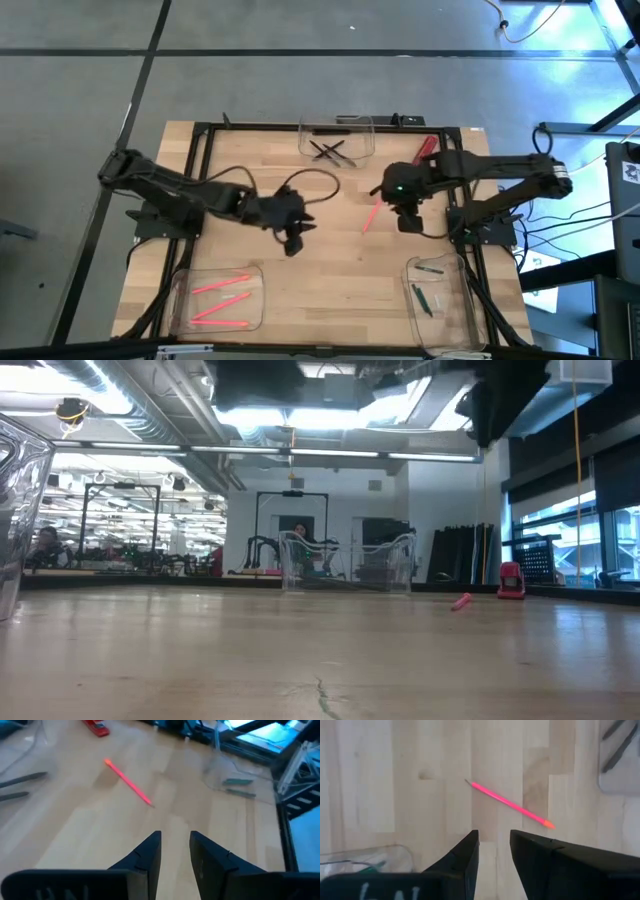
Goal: Sort crayons/erasers/pens/pencils in bins
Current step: Put the pink colored pencil into the bottom left transparent bin
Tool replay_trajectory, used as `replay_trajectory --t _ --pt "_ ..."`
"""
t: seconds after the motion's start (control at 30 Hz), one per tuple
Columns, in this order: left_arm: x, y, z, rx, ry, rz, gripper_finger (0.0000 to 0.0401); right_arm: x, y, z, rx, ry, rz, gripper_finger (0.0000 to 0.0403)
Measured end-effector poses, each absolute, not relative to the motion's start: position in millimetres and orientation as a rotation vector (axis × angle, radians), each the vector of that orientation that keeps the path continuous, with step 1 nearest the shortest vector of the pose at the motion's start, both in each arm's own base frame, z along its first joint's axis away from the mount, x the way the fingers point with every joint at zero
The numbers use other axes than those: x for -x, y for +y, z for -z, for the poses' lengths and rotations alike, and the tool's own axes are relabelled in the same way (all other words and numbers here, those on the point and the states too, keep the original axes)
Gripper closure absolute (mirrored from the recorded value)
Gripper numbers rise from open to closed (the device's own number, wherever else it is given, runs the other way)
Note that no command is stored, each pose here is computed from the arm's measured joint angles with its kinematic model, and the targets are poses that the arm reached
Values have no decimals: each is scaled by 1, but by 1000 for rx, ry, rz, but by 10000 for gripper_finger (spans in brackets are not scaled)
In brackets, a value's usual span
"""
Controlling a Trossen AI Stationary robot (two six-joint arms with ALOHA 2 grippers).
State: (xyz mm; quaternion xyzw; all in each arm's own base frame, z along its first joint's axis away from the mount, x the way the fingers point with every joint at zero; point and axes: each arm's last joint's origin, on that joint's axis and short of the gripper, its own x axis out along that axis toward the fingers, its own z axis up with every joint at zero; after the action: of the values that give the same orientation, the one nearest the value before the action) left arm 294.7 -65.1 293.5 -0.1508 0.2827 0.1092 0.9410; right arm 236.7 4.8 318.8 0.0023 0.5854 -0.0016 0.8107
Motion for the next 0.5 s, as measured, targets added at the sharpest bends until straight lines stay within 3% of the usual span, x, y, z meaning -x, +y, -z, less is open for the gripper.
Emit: replay_trajectory --t 0.33,0.5 --pt "-344 -19 -323 260 596 -297 311 -216 14 -339 3 1152 -24 289" --pt "-376 -8 -304 254 665 -341 311 -215 12 -339 62 1160 24 289"
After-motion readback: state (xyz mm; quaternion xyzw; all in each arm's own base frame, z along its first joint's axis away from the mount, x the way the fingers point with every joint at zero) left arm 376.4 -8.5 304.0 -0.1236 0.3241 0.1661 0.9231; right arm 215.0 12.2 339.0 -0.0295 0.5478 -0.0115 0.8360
